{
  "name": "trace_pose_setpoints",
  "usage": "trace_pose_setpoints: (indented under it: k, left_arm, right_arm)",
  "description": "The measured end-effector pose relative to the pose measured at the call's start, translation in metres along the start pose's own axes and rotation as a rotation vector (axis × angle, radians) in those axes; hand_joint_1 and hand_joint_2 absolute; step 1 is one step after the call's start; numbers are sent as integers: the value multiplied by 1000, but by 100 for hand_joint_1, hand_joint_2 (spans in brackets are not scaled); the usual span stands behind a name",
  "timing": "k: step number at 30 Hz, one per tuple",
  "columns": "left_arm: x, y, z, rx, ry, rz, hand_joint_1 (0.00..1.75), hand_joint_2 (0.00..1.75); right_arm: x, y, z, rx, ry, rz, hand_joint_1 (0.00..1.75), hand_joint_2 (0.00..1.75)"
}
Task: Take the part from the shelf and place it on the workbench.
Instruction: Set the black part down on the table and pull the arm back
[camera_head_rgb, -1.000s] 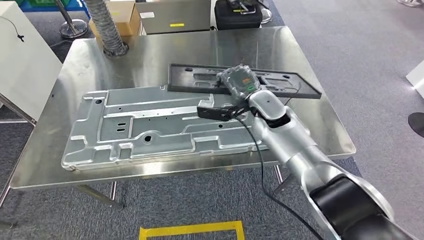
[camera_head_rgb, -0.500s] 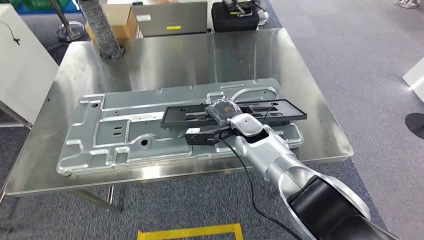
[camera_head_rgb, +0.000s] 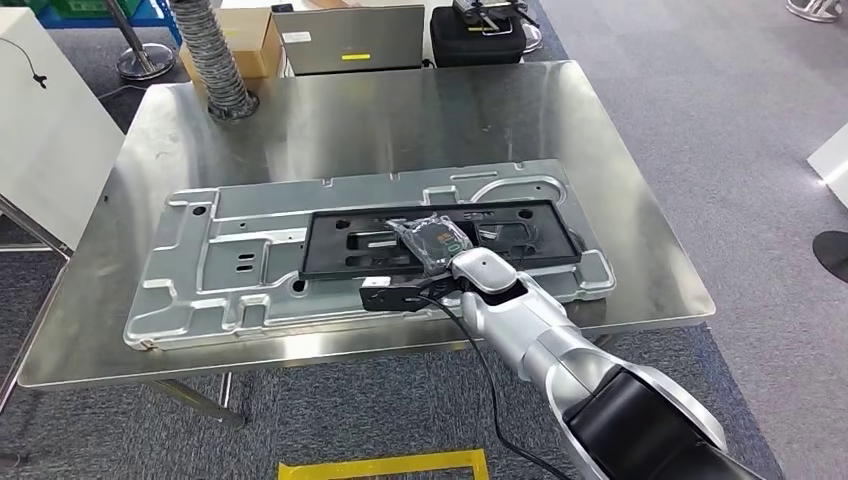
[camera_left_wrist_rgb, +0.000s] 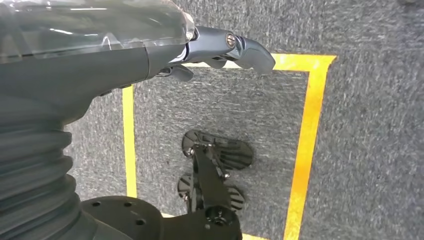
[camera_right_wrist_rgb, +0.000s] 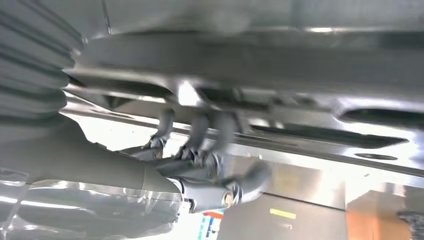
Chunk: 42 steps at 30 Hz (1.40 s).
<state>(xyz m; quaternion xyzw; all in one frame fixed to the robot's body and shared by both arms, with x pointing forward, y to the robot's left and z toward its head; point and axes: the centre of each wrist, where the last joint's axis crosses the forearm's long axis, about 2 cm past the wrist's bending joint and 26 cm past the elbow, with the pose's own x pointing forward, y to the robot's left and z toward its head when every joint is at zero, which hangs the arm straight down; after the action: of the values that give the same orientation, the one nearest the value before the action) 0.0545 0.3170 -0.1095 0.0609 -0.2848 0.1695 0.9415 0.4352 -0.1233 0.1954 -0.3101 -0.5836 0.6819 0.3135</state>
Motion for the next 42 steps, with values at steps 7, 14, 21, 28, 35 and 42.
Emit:
trace_pose_setpoints:
  k: [7,14,21,28,35,42]
  left_arm:
    - [0,-1,0,-2,-18,0,0,0]
    - [-3,0,1,0,-17,-1,0,0]
    - [-6,0,3,10,-24,28,0,0]
    - [-15,-1,8,29,-37,84,0,0]
    - [-16,-3,8,43,-29,122,0,0]
    - [-18,-2,9,45,-17,143,0,0]
  right_arm:
    - [11,-3,-3,-65,-105,-126,0,0]
    - [8,-18,-4,-211,-182,-357,0,0]
    - [-23,-47,26,-780,-268,-779,0,0]
    - [-55,-69,135,-1563,-100,-499,0,0]
    - [-54,-82,243,-1821,16,-131,0,0]
    - [-47,-41,297,-1768,172,-106,0,0]
